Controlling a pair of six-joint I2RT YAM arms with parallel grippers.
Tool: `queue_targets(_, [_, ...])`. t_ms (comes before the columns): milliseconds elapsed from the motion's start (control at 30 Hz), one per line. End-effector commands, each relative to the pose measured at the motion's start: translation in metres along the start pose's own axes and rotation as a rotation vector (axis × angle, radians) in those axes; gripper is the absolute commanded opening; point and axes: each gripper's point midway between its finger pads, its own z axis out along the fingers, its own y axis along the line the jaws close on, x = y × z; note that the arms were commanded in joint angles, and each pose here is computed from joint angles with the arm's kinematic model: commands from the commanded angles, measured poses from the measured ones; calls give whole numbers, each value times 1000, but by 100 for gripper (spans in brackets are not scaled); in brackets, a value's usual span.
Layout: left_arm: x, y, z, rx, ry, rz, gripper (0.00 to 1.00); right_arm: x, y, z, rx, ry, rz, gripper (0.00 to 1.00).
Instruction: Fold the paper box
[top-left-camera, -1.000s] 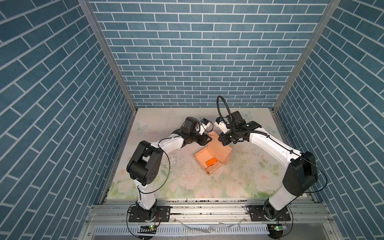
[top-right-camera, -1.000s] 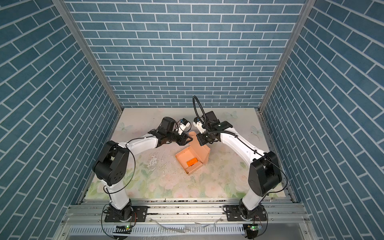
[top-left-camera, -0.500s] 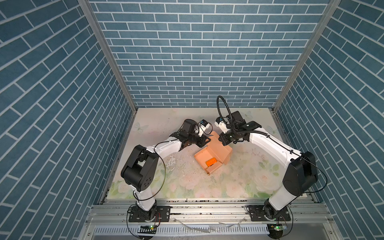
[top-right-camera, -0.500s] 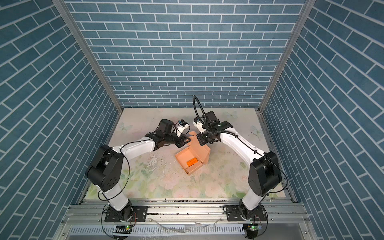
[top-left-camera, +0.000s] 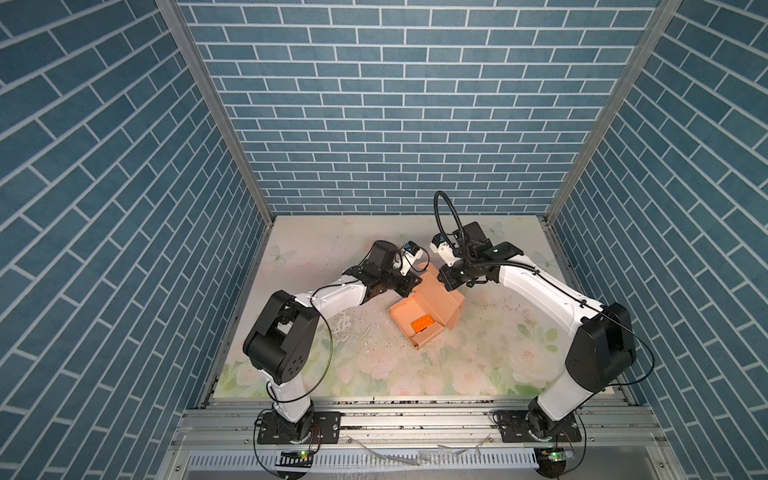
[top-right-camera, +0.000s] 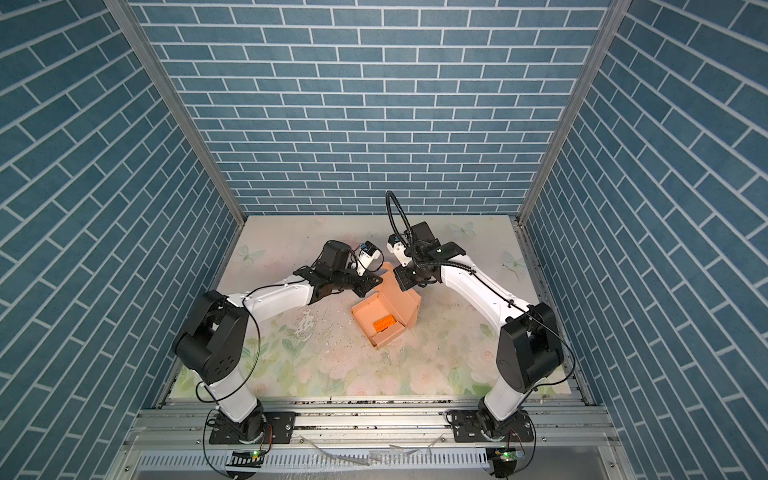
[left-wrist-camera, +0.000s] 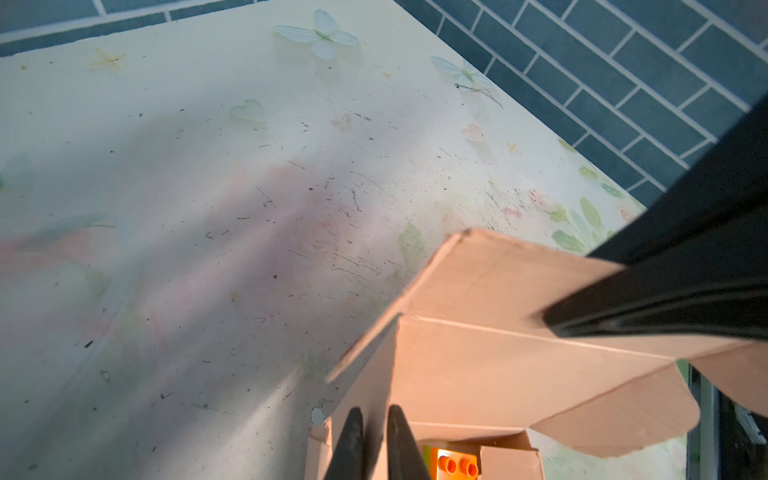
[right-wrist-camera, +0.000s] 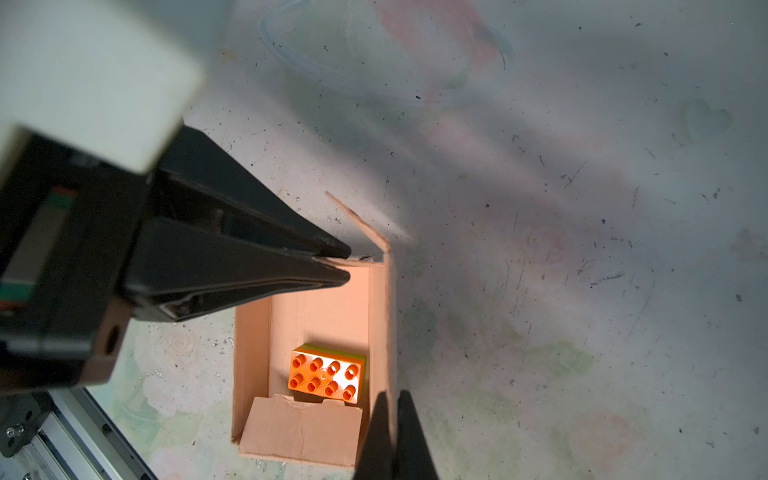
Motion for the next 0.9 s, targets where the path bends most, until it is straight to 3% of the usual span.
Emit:
queue_targets(0, [3, 8, 0, -61, -7, -14, 7, -13, 0, -9, 9, -51, -12, 0])
queue_targets(300, [-1, 14, -3, -101, -31, -24, 0, -19, 2, -11, 1, -90, -2, 0])
queue_targets(600, [7, 33, -13, -231, -41, -66, 0, -34, -11, -29, 91, -198, 24, 27])
queue_targets(867, [12, 42, -29, -315, -93, -96, 0, -30, -36, -61, 199, -383, 113, 35])
